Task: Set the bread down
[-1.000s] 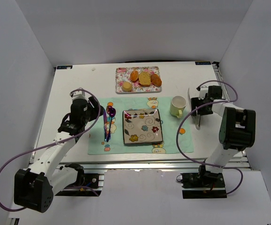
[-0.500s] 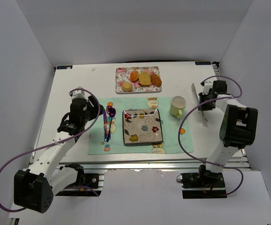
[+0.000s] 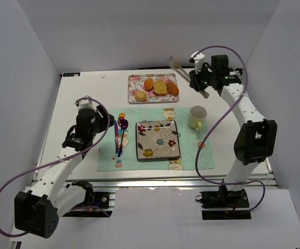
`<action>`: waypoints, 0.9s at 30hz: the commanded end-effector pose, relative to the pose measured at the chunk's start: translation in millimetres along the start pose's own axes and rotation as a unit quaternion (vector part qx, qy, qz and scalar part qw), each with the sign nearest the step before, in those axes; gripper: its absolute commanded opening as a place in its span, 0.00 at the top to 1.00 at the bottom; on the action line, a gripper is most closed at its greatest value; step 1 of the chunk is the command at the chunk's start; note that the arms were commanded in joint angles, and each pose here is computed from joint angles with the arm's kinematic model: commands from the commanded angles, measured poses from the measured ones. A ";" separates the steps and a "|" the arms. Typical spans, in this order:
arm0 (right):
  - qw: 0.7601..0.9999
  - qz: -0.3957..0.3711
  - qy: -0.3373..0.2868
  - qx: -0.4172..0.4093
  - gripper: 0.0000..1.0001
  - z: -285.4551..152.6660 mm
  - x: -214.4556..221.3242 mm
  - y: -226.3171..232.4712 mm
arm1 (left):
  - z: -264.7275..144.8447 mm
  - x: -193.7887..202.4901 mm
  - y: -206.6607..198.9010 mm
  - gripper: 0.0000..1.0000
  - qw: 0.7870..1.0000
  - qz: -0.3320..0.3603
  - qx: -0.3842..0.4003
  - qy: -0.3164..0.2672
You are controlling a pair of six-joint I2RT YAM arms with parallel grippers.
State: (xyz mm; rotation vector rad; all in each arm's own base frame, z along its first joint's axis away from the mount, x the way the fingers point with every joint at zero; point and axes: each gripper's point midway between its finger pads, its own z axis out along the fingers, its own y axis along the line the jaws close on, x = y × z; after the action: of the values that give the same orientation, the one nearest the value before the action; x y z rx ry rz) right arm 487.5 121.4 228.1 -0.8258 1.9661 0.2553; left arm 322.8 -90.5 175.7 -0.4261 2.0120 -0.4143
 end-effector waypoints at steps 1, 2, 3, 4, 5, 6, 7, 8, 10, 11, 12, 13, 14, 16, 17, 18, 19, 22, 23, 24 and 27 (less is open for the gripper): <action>0.998 -0.038 0.017 -0.056 0.62 18.8 -5.8 34.9 | -13.9 -24.2 -11.3 0.29 0.999 -0.010 0.016 -0.035; 0.997 -0.044 0.018 -0.059 0.62 21.7 -8.5 38.7 | -14.7 -24.2 -11.6 0.29 0.999 -0.011 0.017 -0.037; 0.996 -0.050 0.026 -0.070 0.62 28.6 -7.9 49.8 | -14.7 -22.2 -10.0 0.29 0.999 -0.012 0.015 -0.035; 0.995 -0.061 0.021 -0.071 0.61 29.6 -16.1 52.6 | -16.5 -23.7 -10.5 0.29 0.999 -0.015 0.017 -0.039; 0.995 -0.066 0.027 -0.069 0.61 32.0 -15.7 55.1 | -17.2 -23.9 -10.2 0.29 0.999 -0.015 0.016 -0.039; 0.994 -0.074 0.034 -0.076 0.61 37.9 -14.7 65.0 | -17.9 -23.8 -9.7 0.29 0.999 -0.015 0.016 -0.040; 0.993 -0.086 0.035 -0.076 0.60 39.8 -16.9 67.1 | -18.1 -24.4 -8.9 0.29 0.999 -0.016 0.014 -0.041; 0.992 -0.094 0.041 -0.069 0.60 41.9 -16.0 67.5 | -18.6 -24.6 -8.6 0.29 0.999 -0.016 0.014 -0.042; 0.991 -0.107 0.051 -0.069 0.60 49.2 -12.9 75.1 | -19.0 -23.4 -8.3 0.29 0.999 -0.016 0.014 -0.041; 0.990 -0.115 0.055 -0.068 0.60 51.6 -12.2 76.9 | -19.4 -24.6 -8.5 0.29 0.999 -0.016 0.015 -0.043; 0.989 -0.122 0.063 -0.062 0.60 55.9 -9.9 79.4 | -19.6 -24.5 -8.6 0.29 0.999 -0.016 0.015 -0.044; 0.988 -0.128 0.068 -0.061 0.59 57.6 -8.3 81.9 | -19.3 -23.0 -7.6 0.29 0.999 -0.016 0.014 -0.042; 0.987 -0.133 0.076 -0.053 0.59 59.8 -4.8 80.8 | -19.6 -23.9 -8.2 0.29 0.999 -0.016 0.015 -0.044; 0.984 -0.149 0.081 -0.051 0.57 65.1 -2.9 87.2 | -19.6 -23.5 -7.6 0.29 0.999 -0.016 0.014 -0.044; 0.983 -0.156 0.089 -0.045 0.57 67.6 1.3 90.0 | -19.3 -23.4 -7.2 0.29 0.999 -0.016 0.014 -0.045; 0.981 -0.164 0.092 -0.043 0.56 69.5 3.8 91.1 | -19.4 -22.9 -7.2 0.29 0.999 -0.016 0.014 -0.044; 0.980 -0.169 0.093 -0.039 0.56 71.1 4.8 91.2 | -19.4 -23.5 -7.6 0.29 0.999 -0.015 0.015 -0.045; 0.978 -0.184 0.096 -0.028 0.55 77.6 8.8 91.2 | -18.3 -22.3 -6.2 0.29 0.999 -0.015 0.013 -0.043; 0.977 -0.188 0.100 -0.022 0.55 81.2 11.6 89.9 | -18.1 -21.5 -6.0 0.29 0.999 -0.014 0.012 -0.043; 0.976 -0.190 0.103 -0.020 0.54 83.7 14.0 90.1 | -17.8 -21.3 -5.7 0.29 0.999 -0.014 0.012 -0.042; 0.974 -0.198 0.107 -0.018 0.54 89.6 18.8 88.9 | -17.1 -20.1 -5.6 0.29 0.999 -0.014 0.012 -0.041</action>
State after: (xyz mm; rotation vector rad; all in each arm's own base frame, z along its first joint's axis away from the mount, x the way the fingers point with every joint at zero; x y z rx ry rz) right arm 472.0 225.8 155.9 -1.2902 1.9780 0.0398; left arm 317.9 -87.0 196.4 -0.4418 1.9439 -0.4356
